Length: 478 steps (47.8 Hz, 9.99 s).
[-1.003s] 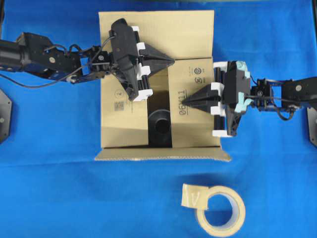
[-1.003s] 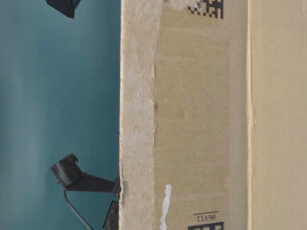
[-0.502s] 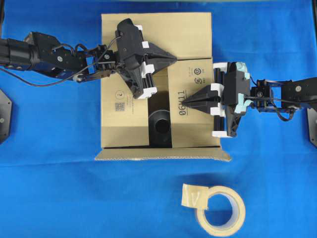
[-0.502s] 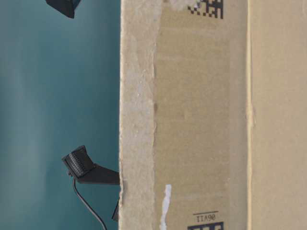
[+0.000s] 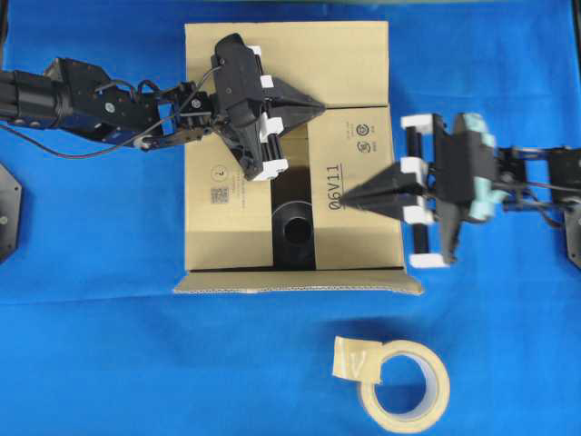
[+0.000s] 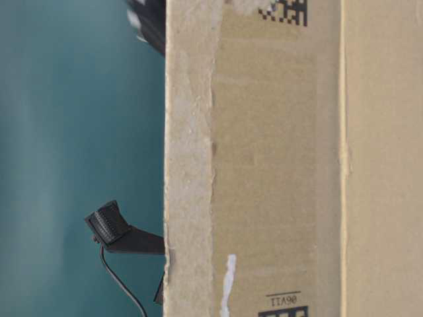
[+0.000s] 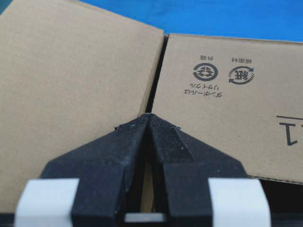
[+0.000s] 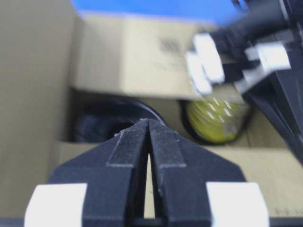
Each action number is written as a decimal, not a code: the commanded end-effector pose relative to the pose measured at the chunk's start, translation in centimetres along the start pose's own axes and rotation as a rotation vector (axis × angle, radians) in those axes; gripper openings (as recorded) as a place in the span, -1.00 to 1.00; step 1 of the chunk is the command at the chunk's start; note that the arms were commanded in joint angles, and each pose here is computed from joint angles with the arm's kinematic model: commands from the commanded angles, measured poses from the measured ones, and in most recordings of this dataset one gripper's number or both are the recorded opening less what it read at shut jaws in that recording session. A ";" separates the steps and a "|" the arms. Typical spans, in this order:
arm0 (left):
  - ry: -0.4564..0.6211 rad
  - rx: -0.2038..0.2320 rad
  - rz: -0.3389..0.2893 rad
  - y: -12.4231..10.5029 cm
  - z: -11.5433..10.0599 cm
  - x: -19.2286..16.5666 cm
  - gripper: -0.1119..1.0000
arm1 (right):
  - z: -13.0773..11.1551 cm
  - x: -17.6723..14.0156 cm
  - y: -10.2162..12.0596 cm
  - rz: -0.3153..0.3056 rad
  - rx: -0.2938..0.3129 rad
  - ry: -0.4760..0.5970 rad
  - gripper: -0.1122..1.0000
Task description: Close the cardboard box.
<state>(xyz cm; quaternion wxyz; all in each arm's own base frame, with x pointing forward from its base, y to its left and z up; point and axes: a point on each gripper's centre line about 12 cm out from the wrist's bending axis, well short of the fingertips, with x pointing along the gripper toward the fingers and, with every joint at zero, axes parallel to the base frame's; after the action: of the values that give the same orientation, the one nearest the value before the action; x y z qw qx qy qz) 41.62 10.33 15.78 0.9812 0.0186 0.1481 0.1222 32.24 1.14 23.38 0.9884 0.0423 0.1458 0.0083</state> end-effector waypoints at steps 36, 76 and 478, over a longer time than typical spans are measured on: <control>-0.011 -0.003 -0.003 -0.1 0.6 -0.1 -0.79 | -2.6 -3.7 12.0 0.390 -0.110 0.014 -0.79; -0.011 -0.007 -0.009 -0.4 0.6 -0.2 -0.79 | -1.0 -3.0 2.0 0.071 -0.018 -0.007 -0.79; -0.024 -0.070 -0.160 -5.1 -3.9 -13.1 -0.79 | -6.6 0.6 -5.1 -0.177 0.128 0.173 -0.79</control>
<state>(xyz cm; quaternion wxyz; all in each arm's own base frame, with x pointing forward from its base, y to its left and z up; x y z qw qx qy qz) 29.20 1.92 14.88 0.9884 -0.0249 0.1437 0.0433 31.01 -3.04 16.18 0.9641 0.0893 0.2372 -0.0787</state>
